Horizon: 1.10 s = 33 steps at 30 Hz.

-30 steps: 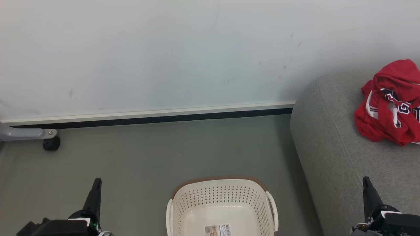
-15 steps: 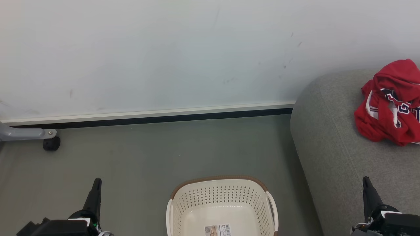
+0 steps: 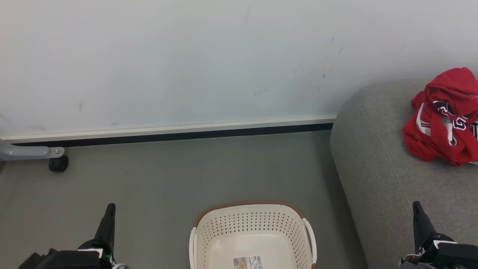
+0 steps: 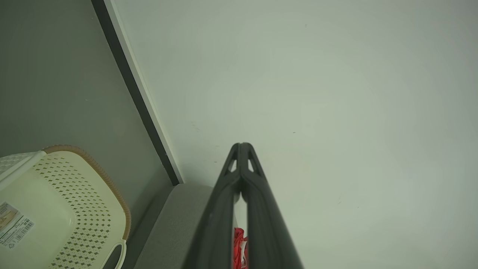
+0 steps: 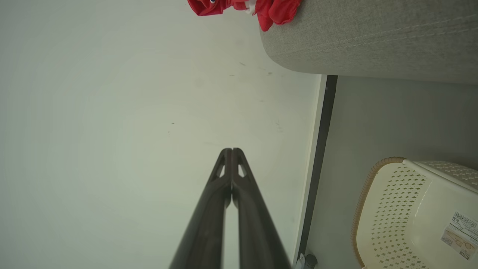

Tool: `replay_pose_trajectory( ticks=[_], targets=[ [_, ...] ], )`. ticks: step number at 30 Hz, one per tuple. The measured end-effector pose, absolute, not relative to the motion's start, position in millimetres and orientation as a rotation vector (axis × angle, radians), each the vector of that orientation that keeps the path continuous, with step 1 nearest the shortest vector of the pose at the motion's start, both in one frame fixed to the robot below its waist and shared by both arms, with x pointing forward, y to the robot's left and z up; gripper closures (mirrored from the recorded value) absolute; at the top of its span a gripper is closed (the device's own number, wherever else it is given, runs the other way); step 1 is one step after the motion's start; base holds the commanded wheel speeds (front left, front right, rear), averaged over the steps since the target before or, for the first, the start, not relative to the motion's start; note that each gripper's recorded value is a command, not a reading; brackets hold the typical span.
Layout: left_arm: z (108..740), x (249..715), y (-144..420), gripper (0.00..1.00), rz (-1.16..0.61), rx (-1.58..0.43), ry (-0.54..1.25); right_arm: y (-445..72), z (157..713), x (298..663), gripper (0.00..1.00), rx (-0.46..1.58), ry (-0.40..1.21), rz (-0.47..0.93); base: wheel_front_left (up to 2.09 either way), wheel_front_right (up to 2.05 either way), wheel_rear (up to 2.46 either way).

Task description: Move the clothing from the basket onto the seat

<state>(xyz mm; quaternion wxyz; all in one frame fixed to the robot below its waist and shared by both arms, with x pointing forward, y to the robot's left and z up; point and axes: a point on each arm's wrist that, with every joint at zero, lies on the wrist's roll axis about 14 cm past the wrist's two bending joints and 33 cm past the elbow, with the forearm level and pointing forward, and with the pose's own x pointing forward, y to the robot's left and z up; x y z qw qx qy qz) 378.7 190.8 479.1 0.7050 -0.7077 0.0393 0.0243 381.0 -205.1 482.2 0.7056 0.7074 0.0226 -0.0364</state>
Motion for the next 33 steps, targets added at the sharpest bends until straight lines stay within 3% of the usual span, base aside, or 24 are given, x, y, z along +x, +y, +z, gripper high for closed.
replay_pose_trajectory(
  ticks=[33],
  targets=[
    [478.6, 378.6, 190.8, 1.0, 0.055, -1.574, 0.089, -205.0, 482.2, 381.0, 1.0, 1.573, 0.05, -0.081, 0.0, 0.0, 0.0]
  ],
)
